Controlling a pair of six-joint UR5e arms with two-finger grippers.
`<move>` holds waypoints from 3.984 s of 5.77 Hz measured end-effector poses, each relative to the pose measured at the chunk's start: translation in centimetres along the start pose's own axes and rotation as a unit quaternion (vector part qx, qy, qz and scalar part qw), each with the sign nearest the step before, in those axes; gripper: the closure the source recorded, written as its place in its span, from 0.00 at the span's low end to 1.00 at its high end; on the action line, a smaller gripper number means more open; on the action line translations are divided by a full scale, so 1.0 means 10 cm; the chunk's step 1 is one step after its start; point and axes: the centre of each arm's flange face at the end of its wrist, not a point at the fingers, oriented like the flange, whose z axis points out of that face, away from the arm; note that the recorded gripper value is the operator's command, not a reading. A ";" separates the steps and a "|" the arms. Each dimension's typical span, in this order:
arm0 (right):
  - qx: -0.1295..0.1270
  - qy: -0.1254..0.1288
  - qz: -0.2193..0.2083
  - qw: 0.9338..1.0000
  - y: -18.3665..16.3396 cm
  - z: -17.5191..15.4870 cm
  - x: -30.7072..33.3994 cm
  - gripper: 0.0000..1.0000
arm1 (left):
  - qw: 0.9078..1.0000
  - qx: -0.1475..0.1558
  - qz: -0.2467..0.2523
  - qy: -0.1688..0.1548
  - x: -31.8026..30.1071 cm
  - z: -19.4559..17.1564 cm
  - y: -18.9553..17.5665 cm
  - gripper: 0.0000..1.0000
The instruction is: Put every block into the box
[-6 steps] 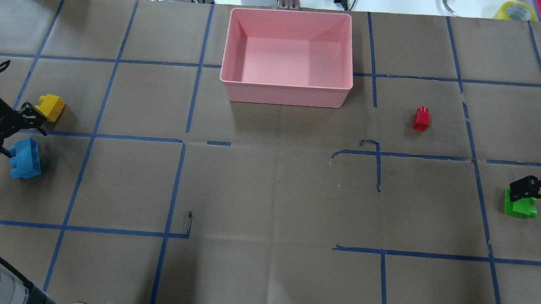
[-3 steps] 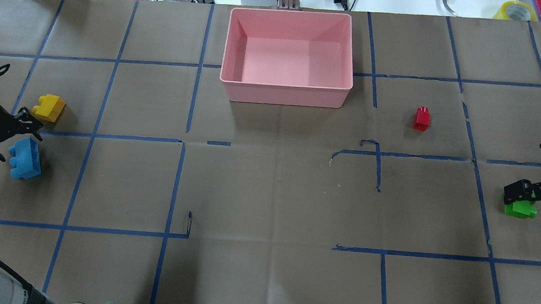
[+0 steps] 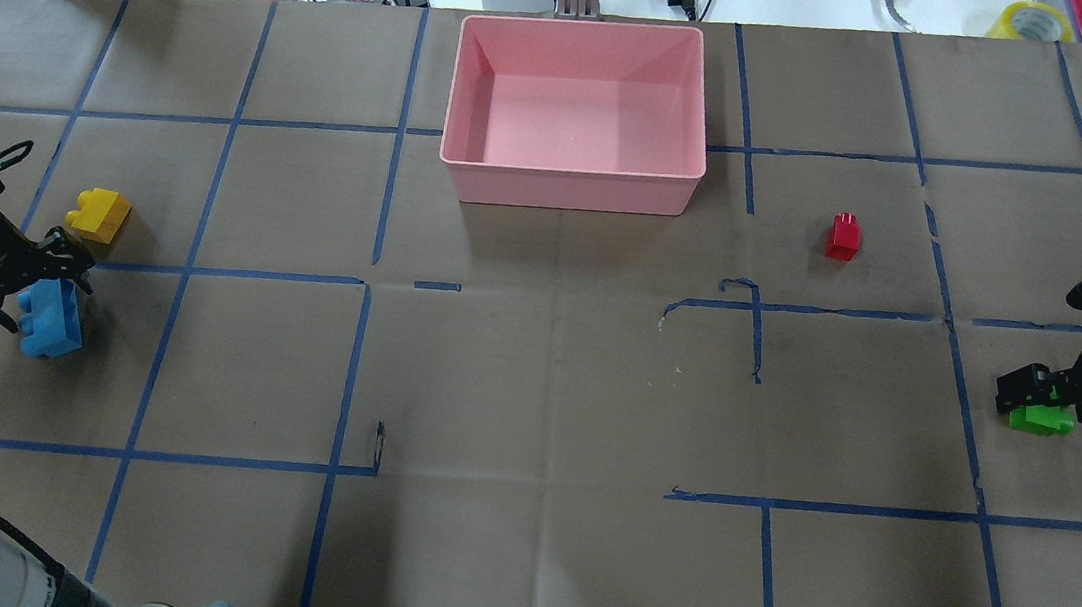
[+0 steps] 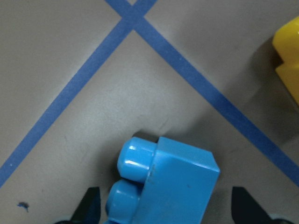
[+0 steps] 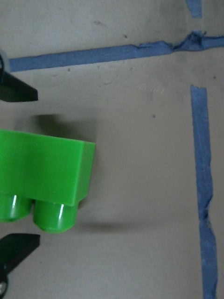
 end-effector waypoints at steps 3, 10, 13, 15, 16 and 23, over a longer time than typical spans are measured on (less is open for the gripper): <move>0.003 0.002 0.000 1.000 -0.04 -0.02 0.02 0.33 | 1.000 0.003 0.003 -0.002 -0.01 -0.04 0.00 0.69; -0.002 0.001 -0.042 0.999 -0.64 -1.28 -0.09 0.98 | 0.999 -0.017 0.037 0.005 0.23 -1.78 -0.64 0.88; 0.075 -0.029 -0.223 0.971 -1.67 -1.94 -2.15 0.98 | 0.987 0.017 0.157 0.006 1.13 -2.41 -0.58 0.89; 0.108 -0.132 -0.248 0.953 -2.06 -1.90 -3.43 0.98 | 0.975 0.037 0.218 0.004 1.88 -2.58 -0.39 0.95; 0.120 -0.168 -0.253 0.945 -2.22 -1.79 -3.95 0.97 | 0.970 0.035 0.241 0.001 2.24 -2.63 -0.30 0.86; 0.156 -0.173 -0.233 0.944 -2.58 -1.82 -4.14 0.00 | 0.948 0.037 0.316 0.025 3.98 -2.51 0.68 0.89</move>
